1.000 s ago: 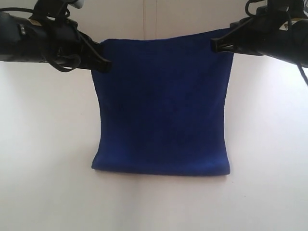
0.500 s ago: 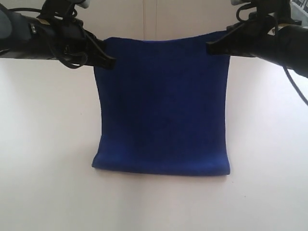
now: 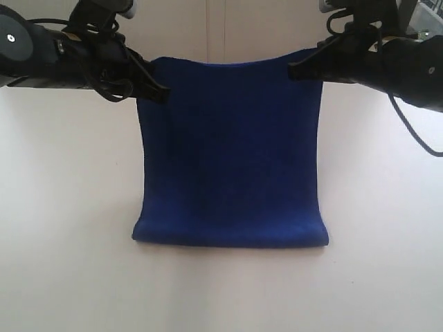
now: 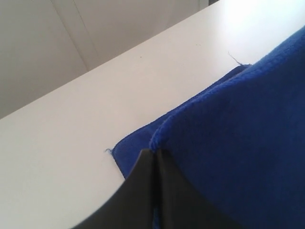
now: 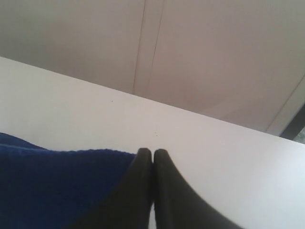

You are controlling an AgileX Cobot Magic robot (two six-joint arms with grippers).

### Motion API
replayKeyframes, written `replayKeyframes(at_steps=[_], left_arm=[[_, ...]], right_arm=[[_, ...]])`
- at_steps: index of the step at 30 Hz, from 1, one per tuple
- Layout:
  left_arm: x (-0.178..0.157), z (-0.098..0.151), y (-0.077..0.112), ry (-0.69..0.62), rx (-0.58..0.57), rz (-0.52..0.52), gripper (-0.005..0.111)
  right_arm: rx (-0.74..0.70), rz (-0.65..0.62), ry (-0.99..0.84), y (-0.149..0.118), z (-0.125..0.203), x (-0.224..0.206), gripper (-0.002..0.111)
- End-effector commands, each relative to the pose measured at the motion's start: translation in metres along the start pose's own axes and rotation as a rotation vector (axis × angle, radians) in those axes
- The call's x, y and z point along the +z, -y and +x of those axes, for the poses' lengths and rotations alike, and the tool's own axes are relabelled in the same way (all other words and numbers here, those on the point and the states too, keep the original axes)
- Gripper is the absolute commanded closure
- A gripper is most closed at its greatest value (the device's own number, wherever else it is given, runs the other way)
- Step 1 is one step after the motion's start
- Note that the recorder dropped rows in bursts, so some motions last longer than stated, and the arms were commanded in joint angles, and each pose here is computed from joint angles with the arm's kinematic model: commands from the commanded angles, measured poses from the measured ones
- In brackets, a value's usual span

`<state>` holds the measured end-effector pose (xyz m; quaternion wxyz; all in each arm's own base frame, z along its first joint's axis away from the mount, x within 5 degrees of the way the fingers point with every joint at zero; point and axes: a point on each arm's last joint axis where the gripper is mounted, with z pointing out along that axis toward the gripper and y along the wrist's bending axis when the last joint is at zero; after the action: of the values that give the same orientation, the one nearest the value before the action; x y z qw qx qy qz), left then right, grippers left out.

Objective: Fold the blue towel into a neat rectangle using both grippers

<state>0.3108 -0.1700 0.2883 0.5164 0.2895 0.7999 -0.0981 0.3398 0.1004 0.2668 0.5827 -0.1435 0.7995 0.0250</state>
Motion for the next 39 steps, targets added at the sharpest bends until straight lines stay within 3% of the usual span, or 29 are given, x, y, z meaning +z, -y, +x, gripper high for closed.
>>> replayKeyframes(at_steps=[1, 18, 27, 39], left_arm=[[0.006, -0.004, -0.004, 0.026, -0.003, -0.026, 0.107], [0.032, -0.005, -0.006, 0.017, -0.003, -0.032, 0.107], [0.031, -0.002, -0.023, 0.011, -0.025, -0.071, 0.107], [0.044, 0.006, -0.025, 0.009, 0.007, -0.102, 0.107]], right_arm=[[-0.009, 0.02, 0.038, 0.002, -0.005, 0.002, 0.108], [-0.017, 0.065, 0.009, 0.012, 0.013, 0.022, 0.108], [-0.014, 0.057, 0.019, 0.012, 0.003, 0.027, 0.108], [-0.017, 0.07, -0.001, 0.011, 0.018, 0.044, 0.108]])
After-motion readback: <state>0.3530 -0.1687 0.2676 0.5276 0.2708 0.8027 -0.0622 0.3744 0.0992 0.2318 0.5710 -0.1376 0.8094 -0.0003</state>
